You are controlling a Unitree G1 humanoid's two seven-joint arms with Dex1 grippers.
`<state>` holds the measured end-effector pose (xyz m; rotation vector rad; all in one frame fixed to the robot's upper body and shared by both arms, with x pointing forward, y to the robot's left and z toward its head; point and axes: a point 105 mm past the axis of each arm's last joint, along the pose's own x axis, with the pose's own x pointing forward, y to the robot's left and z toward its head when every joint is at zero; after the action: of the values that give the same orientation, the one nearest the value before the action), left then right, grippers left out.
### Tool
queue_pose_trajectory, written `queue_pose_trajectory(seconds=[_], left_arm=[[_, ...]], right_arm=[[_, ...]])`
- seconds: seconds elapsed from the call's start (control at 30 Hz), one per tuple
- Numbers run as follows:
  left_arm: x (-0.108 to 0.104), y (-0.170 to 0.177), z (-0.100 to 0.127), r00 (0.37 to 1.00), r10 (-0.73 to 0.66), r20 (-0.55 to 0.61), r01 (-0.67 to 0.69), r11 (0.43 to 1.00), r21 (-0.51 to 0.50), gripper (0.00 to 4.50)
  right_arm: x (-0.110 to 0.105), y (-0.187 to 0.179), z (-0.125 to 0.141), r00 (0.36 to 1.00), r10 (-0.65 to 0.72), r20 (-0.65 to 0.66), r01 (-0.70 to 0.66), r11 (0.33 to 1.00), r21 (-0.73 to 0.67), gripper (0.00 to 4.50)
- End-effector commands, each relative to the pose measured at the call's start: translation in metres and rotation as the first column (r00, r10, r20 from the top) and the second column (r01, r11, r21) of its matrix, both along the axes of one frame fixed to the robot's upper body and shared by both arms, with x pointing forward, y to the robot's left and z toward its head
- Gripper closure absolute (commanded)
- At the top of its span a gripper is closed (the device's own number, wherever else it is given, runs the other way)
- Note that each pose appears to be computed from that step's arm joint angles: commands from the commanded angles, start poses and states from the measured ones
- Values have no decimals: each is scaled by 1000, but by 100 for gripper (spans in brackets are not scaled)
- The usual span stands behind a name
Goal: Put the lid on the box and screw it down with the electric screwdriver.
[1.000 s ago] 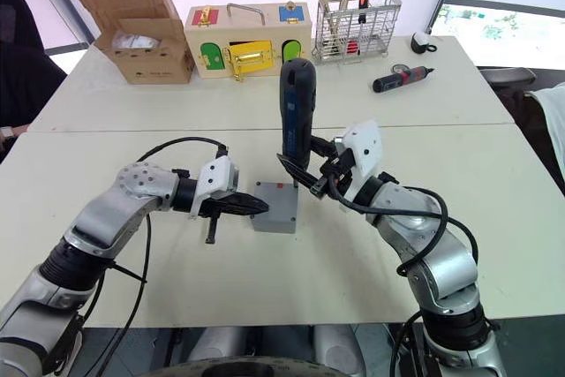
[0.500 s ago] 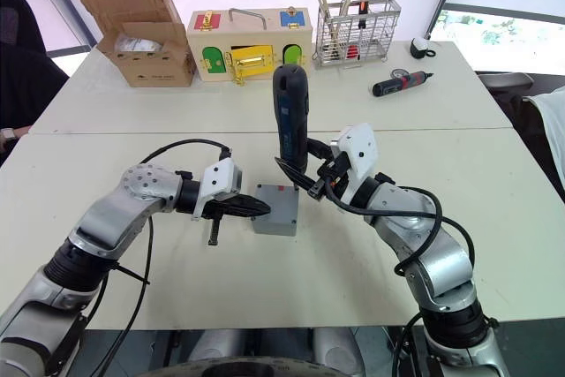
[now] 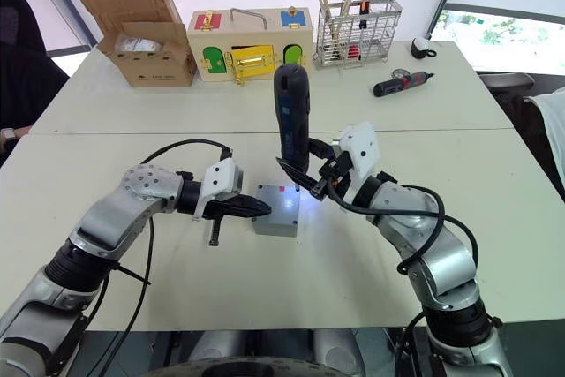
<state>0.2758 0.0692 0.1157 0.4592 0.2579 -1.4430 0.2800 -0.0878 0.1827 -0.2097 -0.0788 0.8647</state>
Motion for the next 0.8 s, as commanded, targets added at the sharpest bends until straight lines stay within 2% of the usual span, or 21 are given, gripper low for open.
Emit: queue_pose_trajectory(seconds=[0.03, 0.17, 0.27, 0.37, 0.5, 0.57, 0.67, 0.73, 0.8], left_arm=[[0, 4, -13, 999, 9, -30, -8, 999, 48, 450], [4, 5, -17, 999, 21, -40, -20, 999, 41, 450], [4, 3, -7, 997, 19, -72, -20, 1000, -22, 450], [5, 2, 11, 995, 11, -96, -20, 995, -101, 450], [23, 8, 53, 997, 44, -57, -55, 977, -208, 450], [25, 7, 64, 998, 44, -42, -52, 972, -229, 450], [24, 2, 78, 1000, -7, 17, 11, 972, -233, 450], [21, -3, 82, 999, -40, 37, 47, 972, -230, 450], [15, -9, 86, 995, -88, 50, 97, 968, -230, 450]], right_arm=[[2, -19, -3, 998, -38, -57, 36, 998, -51, 267], [-3, -22, 50, 1000, 8, 10, -9, 998, 68, 267], [-6, -29, 90, 998, 59, 29, -63, 983, 170, 267], [-8, -42, 113, 995, 97, -10, -93, 976, 194, 267], [-1, -61, 131, 987, 101, -125, -69, 969, 237, 267], [1, -65, 135, 982, 98, -160, -56, 967, 249, 267], [21, -83, 143, 983, -14, -183, 62, 965, 256, 267], [30, -99, 140, 969, -80, -233, 135, 964, 230, 267], [37, -119, 126, 931, -164, -327, 222, 964, 147, 267]])
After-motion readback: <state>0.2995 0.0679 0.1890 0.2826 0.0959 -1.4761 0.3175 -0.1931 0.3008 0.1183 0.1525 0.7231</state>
